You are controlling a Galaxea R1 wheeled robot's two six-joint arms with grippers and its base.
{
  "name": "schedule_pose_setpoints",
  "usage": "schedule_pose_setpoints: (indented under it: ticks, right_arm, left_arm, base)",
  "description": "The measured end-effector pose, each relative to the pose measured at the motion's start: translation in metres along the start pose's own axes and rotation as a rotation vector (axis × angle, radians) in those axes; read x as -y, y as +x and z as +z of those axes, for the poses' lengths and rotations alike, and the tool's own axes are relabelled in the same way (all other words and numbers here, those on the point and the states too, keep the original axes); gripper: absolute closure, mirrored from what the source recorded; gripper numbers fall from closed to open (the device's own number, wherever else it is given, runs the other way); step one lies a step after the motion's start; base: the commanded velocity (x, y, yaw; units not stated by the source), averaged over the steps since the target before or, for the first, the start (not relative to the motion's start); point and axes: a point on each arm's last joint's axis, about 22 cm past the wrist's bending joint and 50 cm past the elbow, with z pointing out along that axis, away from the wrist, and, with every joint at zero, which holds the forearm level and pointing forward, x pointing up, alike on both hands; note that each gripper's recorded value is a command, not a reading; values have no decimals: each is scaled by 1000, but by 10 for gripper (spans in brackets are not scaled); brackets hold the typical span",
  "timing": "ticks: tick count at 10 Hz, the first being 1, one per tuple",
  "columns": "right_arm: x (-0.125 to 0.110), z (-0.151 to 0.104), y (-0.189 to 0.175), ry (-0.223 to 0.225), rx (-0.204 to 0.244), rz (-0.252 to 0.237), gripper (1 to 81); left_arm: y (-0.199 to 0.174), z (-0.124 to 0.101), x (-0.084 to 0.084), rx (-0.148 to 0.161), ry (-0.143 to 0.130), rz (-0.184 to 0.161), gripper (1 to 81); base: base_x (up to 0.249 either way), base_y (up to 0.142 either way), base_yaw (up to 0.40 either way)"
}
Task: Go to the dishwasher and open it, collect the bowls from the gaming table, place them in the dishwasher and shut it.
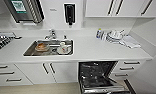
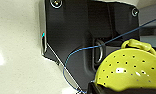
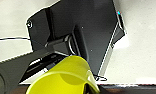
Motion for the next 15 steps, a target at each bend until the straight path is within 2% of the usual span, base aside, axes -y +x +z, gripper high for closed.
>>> schedule_pose_setpoints:
  ticks: [2, 5, 6, 7, 8, 9, 10, 12, 13, 15]
  right_arm:
    - [-2, -1, 2, -2, -7, 0, 811]
    - [0, -2, 2, 2, -7, 1, 811]
    - [2, -1, 3, 6, -8, 0, 811]
    - [3, -1, 4, 7, -10, 0, 811]
    - [3, -1, 5, 8, -11, -1, 811]
    - [3, -1, 5, 8, -10, 0, 811]
    - [3, -1, 5, 8, -10, 0, 811]
    - [4, -1, 7, 9, -19, 0, 811]
    - [4, -1, 8, 9, -24, 0, 811]
    - [4, -1, 9, 10, -26, 0, 811]
  left_arm:
    - [24, -21, -3, -23, -37, -4, 811]
    - [86, -66, 17, -85, -38, 0, 811]
    - [113, -75, 13, -115, -52, -5, 811]
    - [133, -79, 5, -128, -66, 1, 811]
    - [149, -82, -1, -132, -77, -4, 811]
    - [163, -86, -4, -133, -79, 4, 811]
    - [174, -91, -2, -129, -74, -3, 811]
    - [212, -107, -6, -162, -77, 17, 811]
    - [232, -114, -13, -177, -87, 27, 811]
    - [277, -126, -36, -189, -108, 60, 811]
  base:
    - [0, 0, 0]
    - [0, 0, 0]
    - [0, 0, 0]
    - [0, 0, 0]
    - [0, 0, 0]
    - [0, 0, 0]
    - [0, 0, 0]
    - [0, 0, 0]
    - [0, 0, 0]
    - [0, 0, 0]
